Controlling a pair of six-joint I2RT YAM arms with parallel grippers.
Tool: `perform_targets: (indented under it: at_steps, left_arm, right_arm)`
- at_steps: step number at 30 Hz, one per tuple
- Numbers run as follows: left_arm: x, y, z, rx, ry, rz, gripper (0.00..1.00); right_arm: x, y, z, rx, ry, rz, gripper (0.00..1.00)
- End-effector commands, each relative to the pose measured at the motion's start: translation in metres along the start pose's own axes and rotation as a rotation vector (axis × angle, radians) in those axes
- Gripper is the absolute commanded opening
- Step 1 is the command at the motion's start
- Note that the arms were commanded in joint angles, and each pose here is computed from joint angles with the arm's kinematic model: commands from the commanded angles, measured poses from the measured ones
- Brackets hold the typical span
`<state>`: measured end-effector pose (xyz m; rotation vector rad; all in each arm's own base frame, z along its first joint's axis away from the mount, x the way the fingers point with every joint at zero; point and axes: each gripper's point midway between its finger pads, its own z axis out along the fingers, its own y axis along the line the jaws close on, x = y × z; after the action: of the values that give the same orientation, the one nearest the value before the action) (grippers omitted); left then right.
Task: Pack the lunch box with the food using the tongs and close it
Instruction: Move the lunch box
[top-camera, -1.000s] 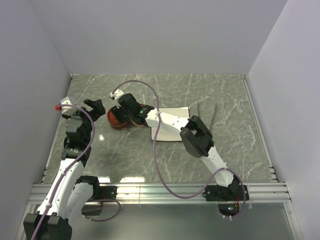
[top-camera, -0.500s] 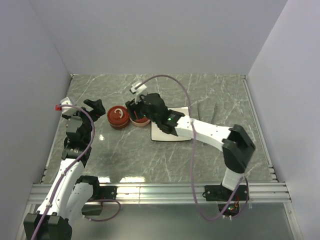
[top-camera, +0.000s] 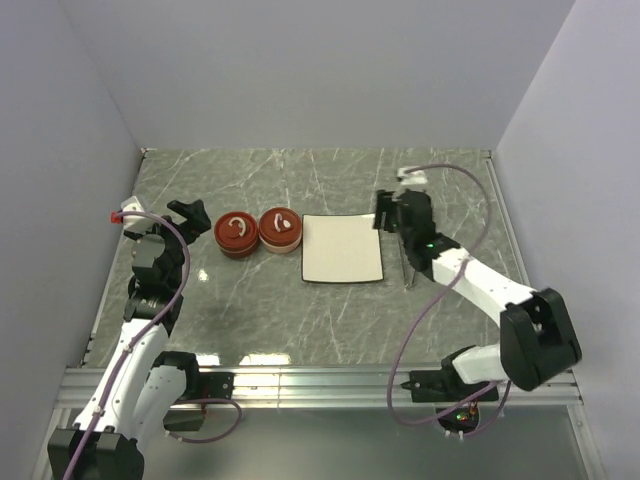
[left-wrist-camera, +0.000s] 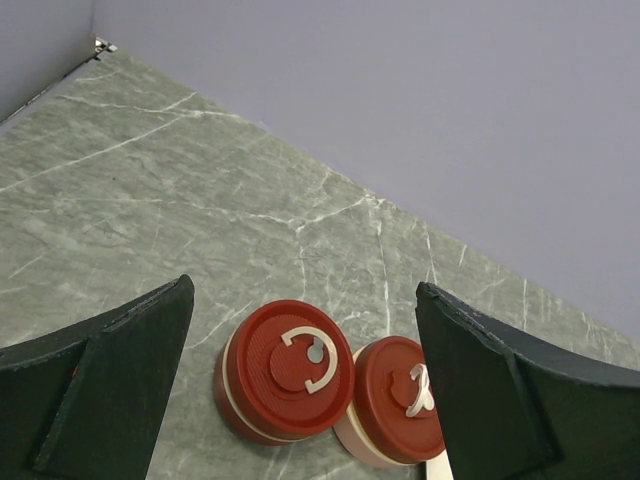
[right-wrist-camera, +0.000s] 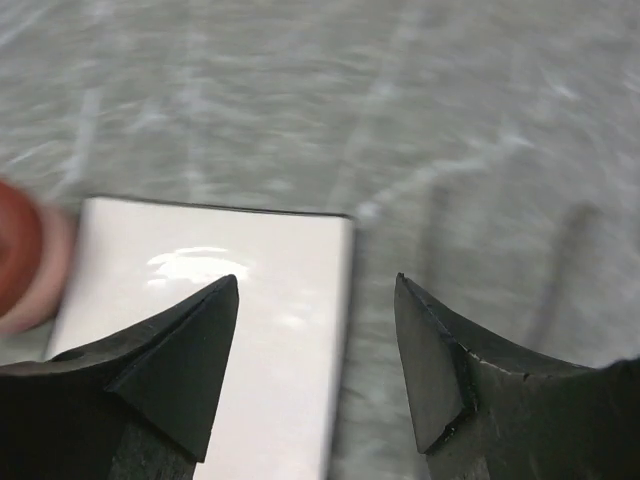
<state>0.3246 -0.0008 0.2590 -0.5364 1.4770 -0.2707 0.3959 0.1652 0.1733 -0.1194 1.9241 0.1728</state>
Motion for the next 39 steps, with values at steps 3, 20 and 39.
perform_targets:
  at_steps: [3, 20, 39]
  left_arm:
    - [-0.007, -0.005, 0.002, 0.017, -0.027, -0.007, 1.00]
    - [0.000, 0.000, 0.014, -0.037, 0.018, -0.005, 1.00]
    - [-0.006, 0.001, 0.007, -0.032, -0.019, -0.006, 1.00]
  right_arm:
    - [-0.041, -0.059, -0.040, 0.096, -0.172, 0.168, 0.71]
    - [-0.063, -0.081, -0.085, 0.115, -0.259, 0.228, 0.71]
    - [-0.063, -0.079, -0.083, 0.103, -0.258, 0.219, 0.71]
